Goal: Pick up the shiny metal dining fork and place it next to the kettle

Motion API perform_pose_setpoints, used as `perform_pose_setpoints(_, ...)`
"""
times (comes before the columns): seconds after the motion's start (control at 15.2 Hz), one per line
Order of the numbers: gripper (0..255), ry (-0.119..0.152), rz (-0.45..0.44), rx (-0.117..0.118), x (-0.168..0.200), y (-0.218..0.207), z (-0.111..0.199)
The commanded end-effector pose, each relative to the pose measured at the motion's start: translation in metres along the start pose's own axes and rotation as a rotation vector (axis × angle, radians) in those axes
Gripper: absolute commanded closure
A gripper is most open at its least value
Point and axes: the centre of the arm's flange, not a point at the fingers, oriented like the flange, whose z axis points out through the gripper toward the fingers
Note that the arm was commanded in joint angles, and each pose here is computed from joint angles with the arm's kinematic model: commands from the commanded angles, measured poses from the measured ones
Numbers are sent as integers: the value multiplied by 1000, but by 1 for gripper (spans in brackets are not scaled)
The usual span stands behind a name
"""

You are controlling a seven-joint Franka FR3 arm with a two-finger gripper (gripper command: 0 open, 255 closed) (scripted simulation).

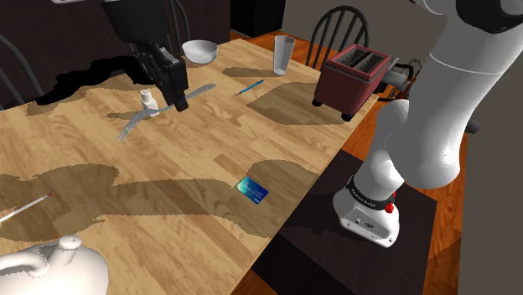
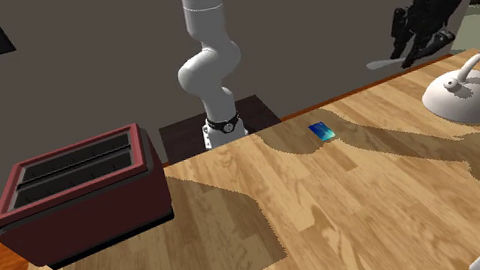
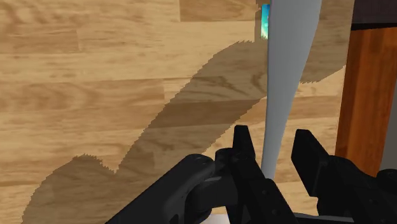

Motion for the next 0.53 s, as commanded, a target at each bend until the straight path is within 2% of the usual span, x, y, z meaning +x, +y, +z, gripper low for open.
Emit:
perform_pose_setpoints(0.0,255,1,1,0,28,7,-6)
perform_pose_setpoints(0.4,255,1,1,0,103,30,-19)
perform_pose_setpoints(0.46,255,1,1,0,104,31,-14)
